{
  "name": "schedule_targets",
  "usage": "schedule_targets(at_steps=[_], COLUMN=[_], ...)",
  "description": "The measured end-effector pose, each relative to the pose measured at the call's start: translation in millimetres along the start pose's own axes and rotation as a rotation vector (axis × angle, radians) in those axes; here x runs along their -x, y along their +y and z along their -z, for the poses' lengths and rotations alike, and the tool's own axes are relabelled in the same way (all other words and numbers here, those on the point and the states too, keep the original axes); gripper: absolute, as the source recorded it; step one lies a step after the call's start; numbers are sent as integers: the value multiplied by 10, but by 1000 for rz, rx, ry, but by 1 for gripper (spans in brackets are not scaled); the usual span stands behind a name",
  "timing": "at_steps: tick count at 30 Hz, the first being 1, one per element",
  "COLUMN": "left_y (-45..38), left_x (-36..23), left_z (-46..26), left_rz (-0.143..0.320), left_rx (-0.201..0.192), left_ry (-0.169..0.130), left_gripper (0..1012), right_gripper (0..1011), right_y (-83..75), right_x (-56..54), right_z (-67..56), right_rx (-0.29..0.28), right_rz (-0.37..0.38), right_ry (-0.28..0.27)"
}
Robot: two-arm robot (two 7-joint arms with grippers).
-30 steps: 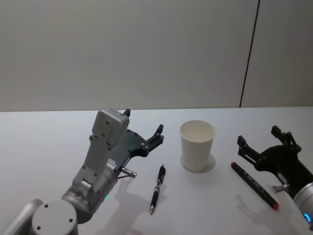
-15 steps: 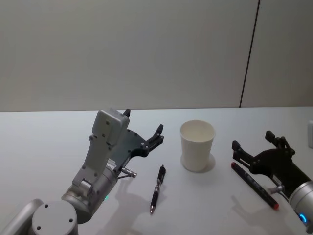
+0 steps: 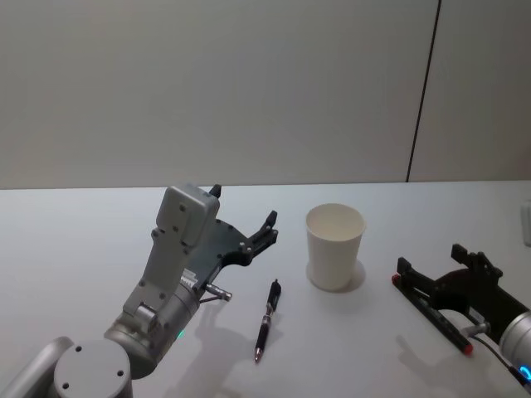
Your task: Place the pen into the pen holder.
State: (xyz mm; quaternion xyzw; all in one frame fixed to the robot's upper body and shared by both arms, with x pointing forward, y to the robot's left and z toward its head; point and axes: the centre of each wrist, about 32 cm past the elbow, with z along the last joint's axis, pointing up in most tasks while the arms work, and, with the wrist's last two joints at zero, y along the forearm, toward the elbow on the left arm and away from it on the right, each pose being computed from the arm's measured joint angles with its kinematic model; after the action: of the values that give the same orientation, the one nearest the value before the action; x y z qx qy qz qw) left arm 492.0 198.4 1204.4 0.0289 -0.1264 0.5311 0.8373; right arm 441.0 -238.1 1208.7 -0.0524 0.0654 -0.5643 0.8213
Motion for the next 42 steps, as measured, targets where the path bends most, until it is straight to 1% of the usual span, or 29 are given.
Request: schedule_targets(at_steps=[4, 6, 7, 13, 22, 27, 34, 42], left_y=[0, 0, 0, 0, 0, 0, 0, 0], left_x=[0, 0, 0, 0, 0, 0, 0, 0], left_z=[0, 0, 0, 0, 0, 0, 0, 0], left_rz=[0, 0, 0, 0, 0, 0, 0, 0], left_rx=[0, 0, 0, 0, 0, 0, 0, 0], left_ry=[0, 0, 0, 0, 0, 0, 0, 0], left_gripper=[1000, 1000, 1000, 1000, 1000, 1000, 1000, 1000], right_gripper=[1001, 1001, 1001, 1001, 1001, 1001, 1001, 1001], right_y=[-14, -16, -18, -19, 3, 40, 141, 300], right_x=[-61, -78, -104, -193, -285, -326, -388, -471], right_z=[-19, -27, -35, -70, -113, -136, -178, -249], right_rx=[48, 63, 80, 134, 187, 209, 247, 303], right_rz=[2, 2, 3, 8, 16, 19, 21, 14], right_ry=[26, 35, 44, 70, 104, 120, 143, 147])
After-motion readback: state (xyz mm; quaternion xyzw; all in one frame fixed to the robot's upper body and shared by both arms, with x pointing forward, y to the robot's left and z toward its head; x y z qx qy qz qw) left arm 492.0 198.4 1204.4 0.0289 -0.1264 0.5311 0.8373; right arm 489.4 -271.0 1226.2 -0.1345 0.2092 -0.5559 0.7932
